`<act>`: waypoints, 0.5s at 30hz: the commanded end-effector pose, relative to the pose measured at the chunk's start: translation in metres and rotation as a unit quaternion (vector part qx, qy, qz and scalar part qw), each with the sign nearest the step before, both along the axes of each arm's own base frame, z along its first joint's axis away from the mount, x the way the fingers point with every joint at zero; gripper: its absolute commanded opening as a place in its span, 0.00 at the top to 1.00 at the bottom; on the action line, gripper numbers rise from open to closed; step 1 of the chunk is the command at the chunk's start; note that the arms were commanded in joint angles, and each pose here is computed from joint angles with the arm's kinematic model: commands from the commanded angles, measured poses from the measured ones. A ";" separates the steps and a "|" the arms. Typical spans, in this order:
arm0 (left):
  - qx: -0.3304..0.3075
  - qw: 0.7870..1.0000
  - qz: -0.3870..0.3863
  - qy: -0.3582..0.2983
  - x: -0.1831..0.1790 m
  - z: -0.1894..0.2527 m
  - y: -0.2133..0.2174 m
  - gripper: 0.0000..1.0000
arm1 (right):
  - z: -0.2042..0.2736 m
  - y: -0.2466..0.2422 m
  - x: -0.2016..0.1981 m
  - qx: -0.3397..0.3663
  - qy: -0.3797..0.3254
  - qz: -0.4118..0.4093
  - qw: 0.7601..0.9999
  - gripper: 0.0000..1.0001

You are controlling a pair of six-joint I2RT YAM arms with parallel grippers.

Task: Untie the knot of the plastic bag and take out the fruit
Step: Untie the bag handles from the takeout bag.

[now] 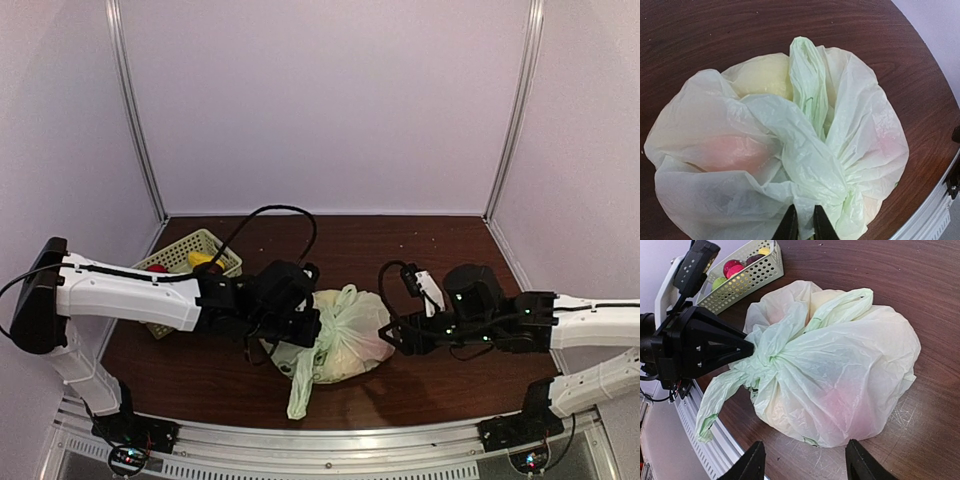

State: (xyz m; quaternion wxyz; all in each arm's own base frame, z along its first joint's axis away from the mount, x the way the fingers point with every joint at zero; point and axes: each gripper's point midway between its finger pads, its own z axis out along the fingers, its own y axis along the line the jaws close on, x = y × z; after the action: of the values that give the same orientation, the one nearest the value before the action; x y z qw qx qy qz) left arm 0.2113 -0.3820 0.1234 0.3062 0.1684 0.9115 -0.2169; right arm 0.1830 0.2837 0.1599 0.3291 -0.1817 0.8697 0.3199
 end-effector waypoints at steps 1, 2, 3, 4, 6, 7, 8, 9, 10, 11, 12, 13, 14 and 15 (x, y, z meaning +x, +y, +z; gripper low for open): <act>-0.043 0.999 0.003 0.000 0.001 0.016 -0.004 0.93 | 0.017 0.022 -0.007 0.011 -0.032 0.042 0.999 0.44; -0.049 0.999 0.006 0.000 0.000 0.018 -0.003 0.94 | 0.017 0.025 -0.008 0.008 -0.035 0.043 0.998 0.44; -0.052 0.999 0.008 0.001 -0.001 0.019 -0.001 0.96 | 0.017 0.029 -0.009 0.007 -0.037 0.044 0.998 0.44; -0.055 0.998 0.012 0.002 -0.001 0.020 0.001 0.97 | 0.016 0.033 -0.011 0.006 -0.038 0.048 0.998 0.44; -0.068 0.998 0.018 0.001 -0.002 0.021 0.003 1.00 | 0.016 0.044 -0.013 0.006 -0.042 0.056 0.998 0.43; -0.074 0.997 0.019 0.001 -0.002 0.022 0.004 1.00 | 0.016 0.050 -0.015 0.007 -0.043 0.061 0.997 0.43; -0.077 0.997 0.019 0.001 -0.003 0.022 0.004 1.00 | 0.016 0.056 -0.016 0.006 -0.045 0.065 0.997 0.42; -0.079 0.997 0.020 0.002 -0.003 0.021 0.005 1.00 | 0.015 0.062 -0.017 0.002 -0.047 0.069 0.997 0.42; -0.080 0.997 0.020 0.003 -0.004 0.021 0.005 1.00 | 0.013 0.067 -0.016 -0.004 -0.048 0.068 0.996 0.42; -0.080 0.997 0.019 0.003 -0.004 0.021 0.005 1.00 | 0.011 0.072 -0.016 -0.011 -0.048 0.068 0.996 0.42; -0.080 0.997 0.019 0.003 -0.004 0.021 0.005 1.00 | 0.008 0.077 -0.016 -0.017 -0.046 0.070 0.996 0.43; -0.080 0.997 0.019 0.004 -0.004 0.021 0.005 1.00 | 0.005 0.079 -0.012 -0.024 -0.050 0.063 0.996 0.44; -0.080 0.997 0.018 0.004 -0.004 0.021 0.005 1.00 | 0.002 0.082 -0.011 -0.028 -0.050 0.061 0.996 0.45; -0.080 0.997 0.018 0.004 -0.004 0.021 0.005 1.00 | 0.000 0.085 -0.009 -0.031 -0.050 0.058 0.997 0.46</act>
State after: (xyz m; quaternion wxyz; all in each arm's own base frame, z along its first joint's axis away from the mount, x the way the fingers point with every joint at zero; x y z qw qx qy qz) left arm 0.2043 -0.3724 0.1321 0.3091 0.1379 0.9051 -0.2575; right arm 0.1624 0.3566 0.1548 0.3199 -0.2657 0.8529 0.3158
